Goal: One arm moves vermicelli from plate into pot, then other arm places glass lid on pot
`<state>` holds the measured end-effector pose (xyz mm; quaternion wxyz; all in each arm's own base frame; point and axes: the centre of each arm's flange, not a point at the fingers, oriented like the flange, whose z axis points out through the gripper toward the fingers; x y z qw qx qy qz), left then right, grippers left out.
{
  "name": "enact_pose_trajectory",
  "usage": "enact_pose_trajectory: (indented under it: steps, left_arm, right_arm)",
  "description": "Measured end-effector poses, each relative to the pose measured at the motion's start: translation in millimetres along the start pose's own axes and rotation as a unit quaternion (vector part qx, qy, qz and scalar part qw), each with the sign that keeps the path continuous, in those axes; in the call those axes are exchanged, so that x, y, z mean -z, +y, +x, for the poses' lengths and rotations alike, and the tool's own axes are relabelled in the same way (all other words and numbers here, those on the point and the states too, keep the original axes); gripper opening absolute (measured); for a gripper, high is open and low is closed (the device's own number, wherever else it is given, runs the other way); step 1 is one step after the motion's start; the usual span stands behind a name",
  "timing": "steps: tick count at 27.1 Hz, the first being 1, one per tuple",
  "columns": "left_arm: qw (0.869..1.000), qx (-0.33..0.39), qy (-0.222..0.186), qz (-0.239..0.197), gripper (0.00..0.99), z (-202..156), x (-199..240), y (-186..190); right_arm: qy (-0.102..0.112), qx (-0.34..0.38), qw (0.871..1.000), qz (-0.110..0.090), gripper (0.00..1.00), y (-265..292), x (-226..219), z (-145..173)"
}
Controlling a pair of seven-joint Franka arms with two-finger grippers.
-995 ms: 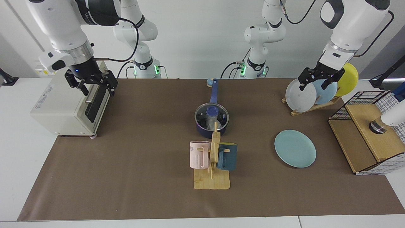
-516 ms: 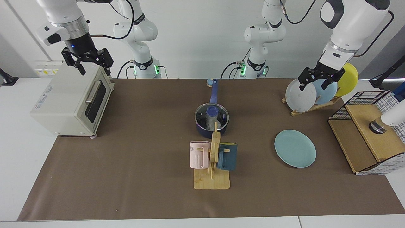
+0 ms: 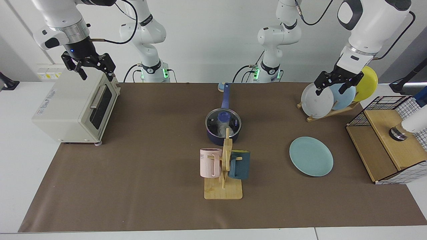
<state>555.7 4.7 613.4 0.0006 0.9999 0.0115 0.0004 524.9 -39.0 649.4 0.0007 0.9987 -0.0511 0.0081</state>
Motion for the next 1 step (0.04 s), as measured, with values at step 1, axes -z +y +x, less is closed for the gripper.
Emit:
enact_pose_trajectory:
  steps: [1]
  left_arm:
    - [1.0,0.0,0.0,0.0,0.991,0.0,0.0,0.0]
  right_arm:
    - [0.0,0.0,1.0,0.0,1.0,-0.9,-0.2,0.0]
